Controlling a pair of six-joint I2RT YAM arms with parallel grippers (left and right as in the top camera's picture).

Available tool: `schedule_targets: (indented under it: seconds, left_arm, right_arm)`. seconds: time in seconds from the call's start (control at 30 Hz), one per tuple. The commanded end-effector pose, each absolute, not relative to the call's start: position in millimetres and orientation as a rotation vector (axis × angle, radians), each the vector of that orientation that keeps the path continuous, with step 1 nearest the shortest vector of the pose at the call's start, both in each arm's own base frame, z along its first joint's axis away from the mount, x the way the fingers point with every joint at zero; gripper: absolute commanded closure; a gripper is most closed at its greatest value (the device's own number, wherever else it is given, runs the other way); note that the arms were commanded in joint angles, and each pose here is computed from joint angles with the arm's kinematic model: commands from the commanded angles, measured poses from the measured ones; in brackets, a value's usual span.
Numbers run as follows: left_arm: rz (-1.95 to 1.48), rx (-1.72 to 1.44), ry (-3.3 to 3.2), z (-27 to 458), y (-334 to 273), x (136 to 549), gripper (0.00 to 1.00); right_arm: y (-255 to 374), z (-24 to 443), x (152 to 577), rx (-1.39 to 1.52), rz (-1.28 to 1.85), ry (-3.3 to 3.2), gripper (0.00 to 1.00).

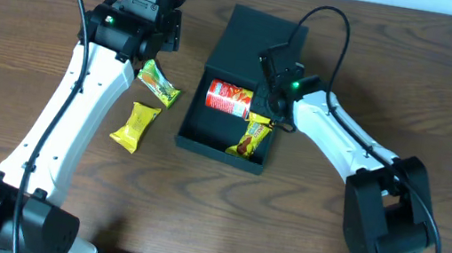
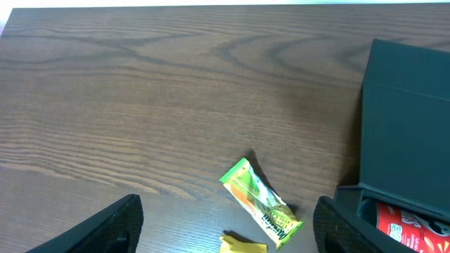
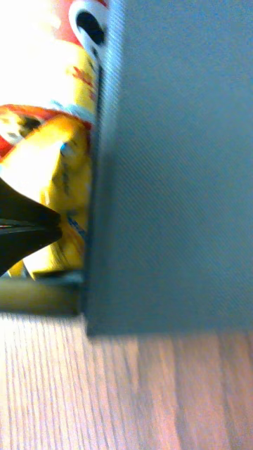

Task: Pack container
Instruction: 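Press the packets down inside the box with the right gripper, then raise the right gripper up out of the box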

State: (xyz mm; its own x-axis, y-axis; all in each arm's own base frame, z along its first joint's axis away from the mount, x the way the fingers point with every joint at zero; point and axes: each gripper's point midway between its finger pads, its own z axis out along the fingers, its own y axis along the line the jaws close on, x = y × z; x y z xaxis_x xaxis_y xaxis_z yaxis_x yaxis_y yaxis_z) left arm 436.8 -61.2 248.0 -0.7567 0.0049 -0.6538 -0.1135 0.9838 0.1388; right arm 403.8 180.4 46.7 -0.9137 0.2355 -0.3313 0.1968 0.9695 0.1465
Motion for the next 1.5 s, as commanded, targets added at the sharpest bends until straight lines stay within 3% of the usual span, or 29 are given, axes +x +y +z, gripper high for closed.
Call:
schedule_targets:
  seconds: [0.0, 0.4, 0.7, 0.97, 1.03, 1.07, 1.1, 1.17, 1.27, 1.43, 1.47]
  left_arm:
    - [0.256, -0.077, 2.41, 250.3, -54.7, 439.1, 0.21]
    - [0.254, -0.077, 2.411, 250.1, -54.9, 439.1, 0.21]
    - [0.262, -0.075, 2.42, 248.1, -54.0, 437.4, 0.22]
    - [0.328, -0.014, 2.475, 235.1, -48.6, 429.8, 0.2]
    - [0.303, -0.128, 2.503, 229.5, -45.6, 422.6, 0.19]
    - [0.249, -0.273, 2.521, 224.3, -45.4, 416.1, 0.2]
    - [0.183, -0.389, 2.539, 219.3, -48.1, 410.3, 0.22]
    - [0.008, -0.593, 2.581, 208.8, -61.6, 400.9, 0.22]
    - [-0.072, -0.768, 2.58, 198.4, -68.6, 397.8, 0.21]
    - [-0.118, -1.117, 2.543, 167.5, -74.4, 394.8, 0.02]
    - [-0.142, -1.145, 2.537, 161.0, -77.5, 398.2, 0.05]
  right_arm:
    - [160.0, 52.9, 419.1, 0.289, 0.053, 2.721, 0.99]
    - [111.6, 80.5, 458.3, 0.239, -0.009, 2.645, 0.99]
    - [140.4, 92.3, 451.4, 0.231, 0.179, 2.701, 0.99]
    - [135.8, 203.0, 468.0, 0.188, 0.158, 2.603, 0.98]
    - [117.0, 233.5, 468.1, 0.225, 0.063, 2.562, 0.74]
    - [105.3, 250.4, 466.3, 0.248, 0.006, 2.538, 0.5]
    - [97.9, 260.0, 464.4, 0.263, -0.024, 2.526, 0.33]
    - [85.5, 277.3, 459.7, 0.29, -0.054, 2.511, 0.13]
    - [72.6, 291.8, 455.2, 0.335, -0.057, 2.499, 0.01]
    - [41.8, 291.3, 451.6, 0.434, -0.096, 2.509, 0.01]
    - [36.0, 289.6, 449.2, 0.447, -0.107, 2.52, 0.01]
